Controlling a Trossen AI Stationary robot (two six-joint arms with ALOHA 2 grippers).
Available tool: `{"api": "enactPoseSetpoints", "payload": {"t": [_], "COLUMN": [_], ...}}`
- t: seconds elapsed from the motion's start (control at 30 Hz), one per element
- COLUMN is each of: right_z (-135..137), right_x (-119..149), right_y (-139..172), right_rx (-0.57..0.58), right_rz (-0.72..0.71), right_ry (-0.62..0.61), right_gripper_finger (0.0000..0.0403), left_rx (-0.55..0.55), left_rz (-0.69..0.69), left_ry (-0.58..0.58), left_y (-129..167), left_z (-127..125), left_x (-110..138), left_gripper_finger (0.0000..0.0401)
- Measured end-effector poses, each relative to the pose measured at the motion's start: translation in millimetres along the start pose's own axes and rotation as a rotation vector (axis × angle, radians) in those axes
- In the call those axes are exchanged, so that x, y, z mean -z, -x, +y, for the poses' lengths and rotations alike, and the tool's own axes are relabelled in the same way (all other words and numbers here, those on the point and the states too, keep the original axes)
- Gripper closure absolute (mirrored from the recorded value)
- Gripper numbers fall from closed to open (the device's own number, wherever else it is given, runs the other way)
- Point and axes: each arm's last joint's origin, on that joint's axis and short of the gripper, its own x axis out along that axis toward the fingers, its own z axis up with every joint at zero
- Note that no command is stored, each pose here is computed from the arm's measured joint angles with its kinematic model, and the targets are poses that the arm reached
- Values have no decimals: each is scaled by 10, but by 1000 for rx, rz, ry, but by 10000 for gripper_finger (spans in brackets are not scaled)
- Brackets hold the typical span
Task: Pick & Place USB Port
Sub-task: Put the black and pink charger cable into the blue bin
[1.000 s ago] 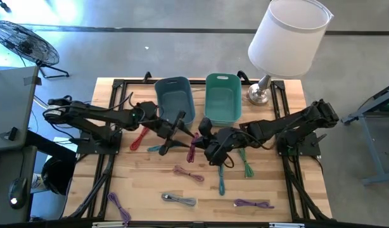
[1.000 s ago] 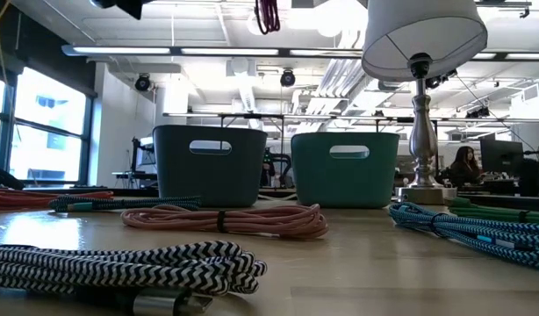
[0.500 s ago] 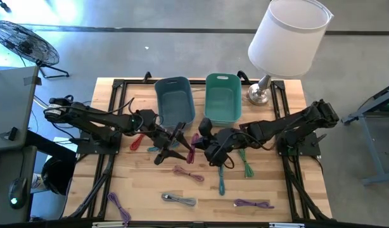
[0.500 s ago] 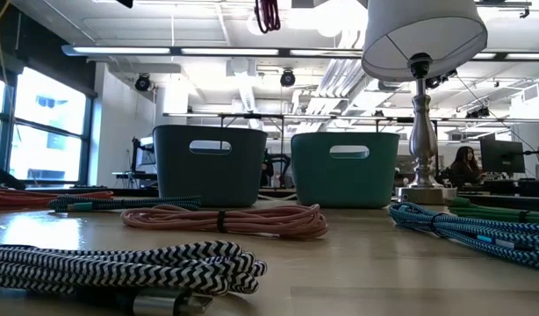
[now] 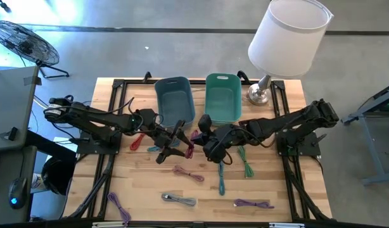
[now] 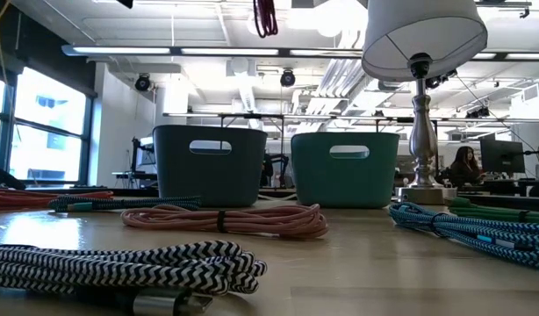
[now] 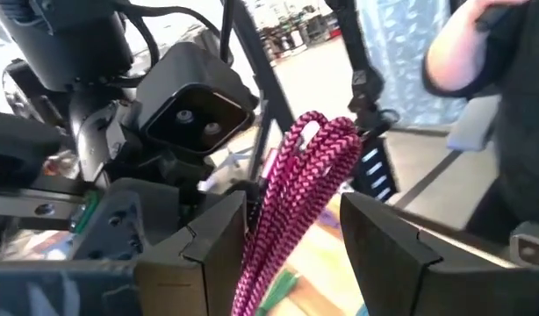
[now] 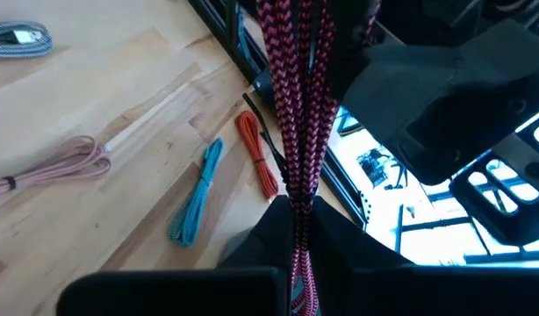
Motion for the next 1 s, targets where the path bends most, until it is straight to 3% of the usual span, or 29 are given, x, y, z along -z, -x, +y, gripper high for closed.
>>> {"api": "enactPoseSetpoints", "payload": {"t": [0.3, 0.37, 0.5, 0.53, 0.73, 0.9, 1.0], "right_z": [-49, -51, -45, -44, -34, 32, 50], "right_x": [52, 53, 53, 52, 72, 114, 159], "right_y": [-18, -19, -18, -18, -14, 20, 44], "right_rx": [9, 9, 5, 5, 39, 112, 196], "right_rz": [13, 12, 13, 13, 71, 233, 353], "right_ry": [-15, -37, -76, -89, -164, -148, -141], "right_gripper_finger": [391, 380, 346, 339, 308, 286, 275], "left_rx": [-71, -75, -77, -76, -98, -121, -201], "left_rz": [34, 37, 41, 41, 81, 161, 246], "left_ry": [-16, -21, -70, -74, -92, -123, -165], "left_y": [0, 1, 2, 1, 3, 41, 118], "left_z": [20, 22, 24, 23, 24, 12, 31], "left_x": [9, 10, 11, 11, 37, 61, 29], "left_gripper_finger": [232, 261, 371, 380, 388, 388, 389]}}
